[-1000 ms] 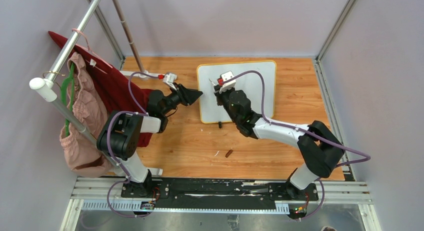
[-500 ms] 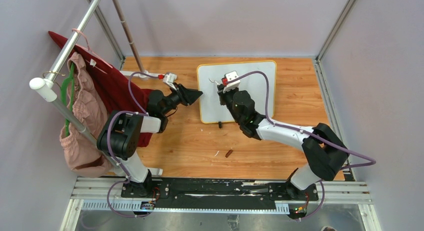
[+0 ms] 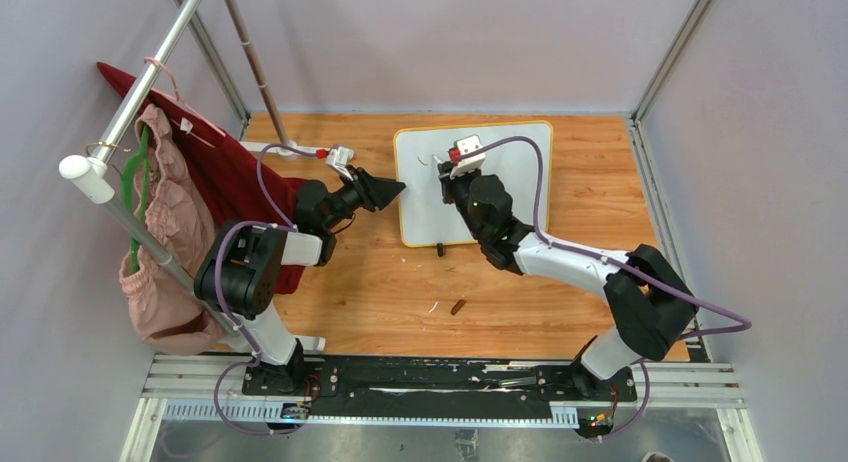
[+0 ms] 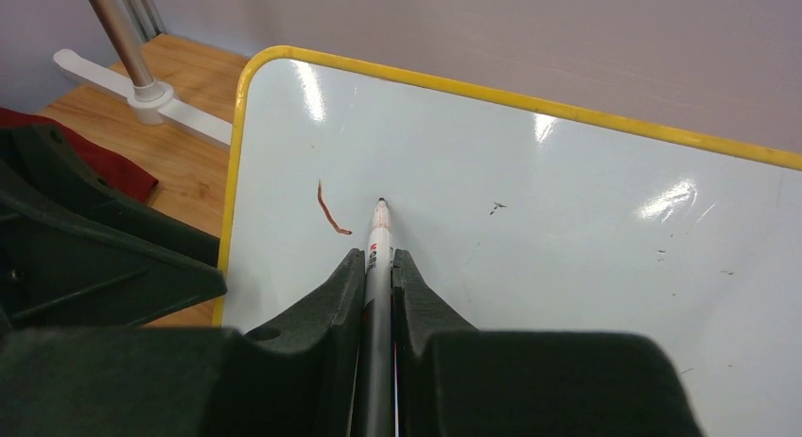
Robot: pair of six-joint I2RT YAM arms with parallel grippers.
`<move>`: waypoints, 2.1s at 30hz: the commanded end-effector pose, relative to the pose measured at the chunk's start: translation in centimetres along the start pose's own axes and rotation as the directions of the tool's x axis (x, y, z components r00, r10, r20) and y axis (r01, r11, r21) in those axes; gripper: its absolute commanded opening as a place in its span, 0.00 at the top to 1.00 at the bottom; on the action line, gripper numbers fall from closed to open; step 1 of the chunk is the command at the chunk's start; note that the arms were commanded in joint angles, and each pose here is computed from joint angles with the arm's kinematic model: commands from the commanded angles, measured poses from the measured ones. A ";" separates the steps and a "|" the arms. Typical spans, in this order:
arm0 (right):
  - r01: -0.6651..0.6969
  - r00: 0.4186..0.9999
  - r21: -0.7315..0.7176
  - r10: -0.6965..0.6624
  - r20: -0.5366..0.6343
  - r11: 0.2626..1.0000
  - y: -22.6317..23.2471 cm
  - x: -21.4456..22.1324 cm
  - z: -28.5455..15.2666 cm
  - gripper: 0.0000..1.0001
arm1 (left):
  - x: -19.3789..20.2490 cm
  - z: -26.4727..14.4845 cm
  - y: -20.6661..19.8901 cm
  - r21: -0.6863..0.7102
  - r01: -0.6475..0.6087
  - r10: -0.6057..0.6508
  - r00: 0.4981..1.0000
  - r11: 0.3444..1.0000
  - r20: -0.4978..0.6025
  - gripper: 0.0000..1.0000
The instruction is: Write a sentence on the whiteboard
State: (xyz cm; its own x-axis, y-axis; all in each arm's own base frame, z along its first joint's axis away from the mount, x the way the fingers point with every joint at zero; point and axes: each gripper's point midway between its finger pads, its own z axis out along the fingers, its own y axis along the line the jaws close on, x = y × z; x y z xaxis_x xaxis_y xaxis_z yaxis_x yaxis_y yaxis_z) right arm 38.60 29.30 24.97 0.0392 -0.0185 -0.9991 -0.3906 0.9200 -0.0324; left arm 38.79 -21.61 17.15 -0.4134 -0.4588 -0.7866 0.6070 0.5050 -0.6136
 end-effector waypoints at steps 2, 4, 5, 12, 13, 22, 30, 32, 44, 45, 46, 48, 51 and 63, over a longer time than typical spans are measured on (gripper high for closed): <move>-0.050 0.998 -0.010 0.050 0.027 0.999 0.3 -1.0 0.9 1.00 | 1.1 -0.4 0.3 0.003 0.038 -0.038 0.999 0.999 -0.028 0.57; -0.059 0.998 -0.016 0.060 0.017 0.998 0.4 -0.6 0.8 1.00 | 1.0 -0.4 0.3 0.004 0.037 -0.037 0.999 0.999 -0.027 0.57; -0.063 0.998 -0.018 0.063 0.012 0.998 0.4 -0.4 0.8 1.00 | 1.0 -0.4 0.3 0.004 0.037 -0.037 0.999 0.999 -0.027 0.57; -0.081 0.996 -0.048 0.080 -0.026 0.996 1.1 0.9 0.3 1.00 | 1.0 -0.4 0.2 0.008 0.039 -0.039 0.999 0.999 -0.025 0.57; -0.082 0.996 -0.054 0.080 -0.030 0.995 1.2 1.0 0.2 1.00 | 1.0 -0.4 0.2 0.008 0.040 -0.040 0.999 0.999 -0.025 0.58; -0.076 0.995 -0.053 0.073 -0.066 0.996 1.3 2.1 -0.5 1.00 | 0.8 -0.4 0.0 0.013 0.040 -0.040 0.999 0.999 -0.021 0.59; -0.074 0.993 -0.051 0.069 -0.101 0.996 1.0 3.5 -1.4 1.00 | 0.7 -0.4 -0.1 0.019 0.043 -0.043 0.999 0.999 -0.018 0.59; -0.074 0.992 -0.055 0.067 -0.111 0.996 1.1 4.0 -1.7 1.00 | 0.8 -0.4 0.0 0.017 0.047 -0.047 0.999 0.999 -0.018 0.59; -0.080 0.987 -0.068 0.069 -0.144 0.995 1.4 5.4 -2.9 1.00 | 0.8 -0.4 0.0 0.020 0.048 -0.048 0.999 0.999 -0.019 0.59; -0.080 0.987 -0.066 0.070 -0.142 0.995 1.3 5.3 -2.9 1.00 | 0.8 -0.4 -0.1 0.021 0.048 -0.048 0.999 0.999 -0.018 0.59; -0.084 0.988 -0.067 0.074 -0.135 0.994 1.3 4.9 -3.0 1.00 | 0.8 -0.4 0.0 0.020 0.049 -0.049 0.999 0.999 -0.019 0.59; -0.094 0.990 -0.066 0.087 -0.112 0.993 1.2 3.9 -3.1 1.00 | 0.8 -0.4 -0.1 0.021 0.050 -0.049 0.999 0.999 -0.018 0.59; -0.102 0.994 -0.070 0.098 -0.055 0.992 0.9 1.7 -3.4 1.00 | 0.8 -0.4 0.0 0.021 0.049 -0.048 0.999 0.999 -0.018 0.59; -0.067 0.998 -0.021 0.066 -0.020 0.998 -1.0 -0.3 -2.6 1.00 | 0.8 -0.4 -0.1 0.021 0.050 -0.049 0.999 0.999 -0.017 0.59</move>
State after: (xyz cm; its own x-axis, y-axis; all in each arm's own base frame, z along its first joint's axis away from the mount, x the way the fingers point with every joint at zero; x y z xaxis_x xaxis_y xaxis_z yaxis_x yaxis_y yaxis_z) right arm 35.45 28.12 23.90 -0.0335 0.0325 -0.9989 -0.4471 0.8934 0.0441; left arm 38.71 -21.65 17.45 -0.4169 -0.4702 -0.7779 0.6124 0.4871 -0.6226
